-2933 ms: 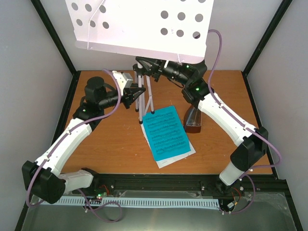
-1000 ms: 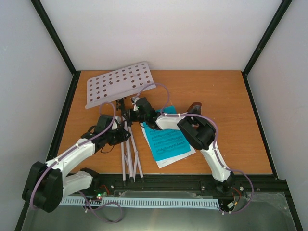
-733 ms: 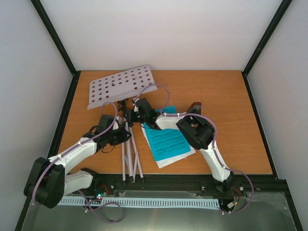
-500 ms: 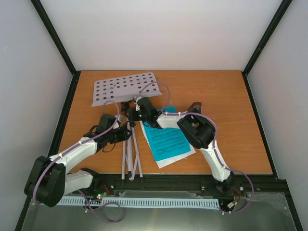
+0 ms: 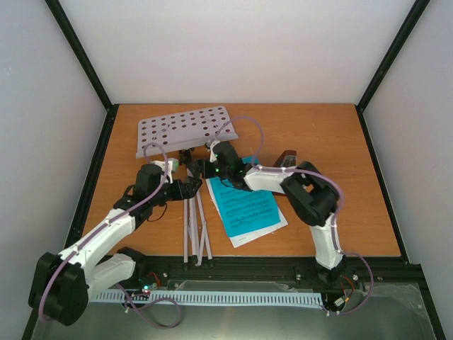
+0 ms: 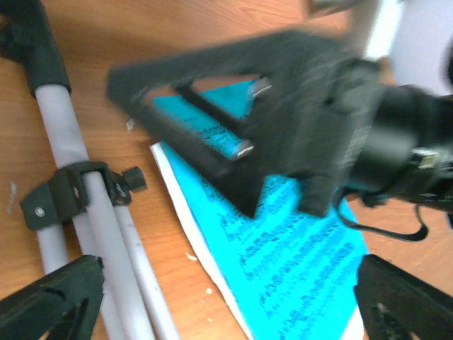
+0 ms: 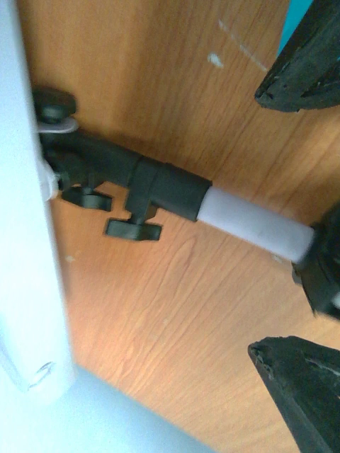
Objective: Pack up the instrument practice props
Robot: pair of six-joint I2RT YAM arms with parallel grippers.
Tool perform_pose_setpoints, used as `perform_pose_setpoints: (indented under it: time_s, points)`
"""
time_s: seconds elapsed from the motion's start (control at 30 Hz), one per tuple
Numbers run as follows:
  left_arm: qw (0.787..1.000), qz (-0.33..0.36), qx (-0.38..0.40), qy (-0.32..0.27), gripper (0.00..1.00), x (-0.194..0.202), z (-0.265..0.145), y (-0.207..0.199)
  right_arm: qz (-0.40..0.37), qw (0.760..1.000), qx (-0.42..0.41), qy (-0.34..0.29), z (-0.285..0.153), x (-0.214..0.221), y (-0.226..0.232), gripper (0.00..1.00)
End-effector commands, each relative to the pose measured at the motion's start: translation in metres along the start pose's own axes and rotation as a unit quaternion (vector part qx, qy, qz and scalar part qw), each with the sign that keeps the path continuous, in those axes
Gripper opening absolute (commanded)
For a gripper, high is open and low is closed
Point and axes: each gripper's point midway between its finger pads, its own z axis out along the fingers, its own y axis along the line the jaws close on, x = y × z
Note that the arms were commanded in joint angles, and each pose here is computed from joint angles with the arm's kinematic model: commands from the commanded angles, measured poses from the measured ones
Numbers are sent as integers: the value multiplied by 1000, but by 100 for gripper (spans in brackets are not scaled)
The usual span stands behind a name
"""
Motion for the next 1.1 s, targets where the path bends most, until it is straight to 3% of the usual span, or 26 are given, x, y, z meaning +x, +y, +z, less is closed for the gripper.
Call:
perform_pose_setpoints:
  time_s: [0.0,0.17,0.37,0.7,0.97,1.07]
  points:
    - [999,-26,27,36,99,18,-15,-10,-21,999,0,-24,-53,-29,21,95]
    - [994,-78,33,64,100,56,-22,1,26,998,34,45,-87,21,16,97]
    - [987,-112,26,110,99,93,-14,20,79,993,40,80,-107,82,17,97]
    - [982,-112,42,144,99,111,1,24,73,992,30,97,-105,98,37,97]
    - [982,-99,68,148,71,107,11,12,50,994,65,69,-119,84,28,97]
    - [980,-95,90,149,65,104,18,6,46,995,74,53,-127,78,26,97]
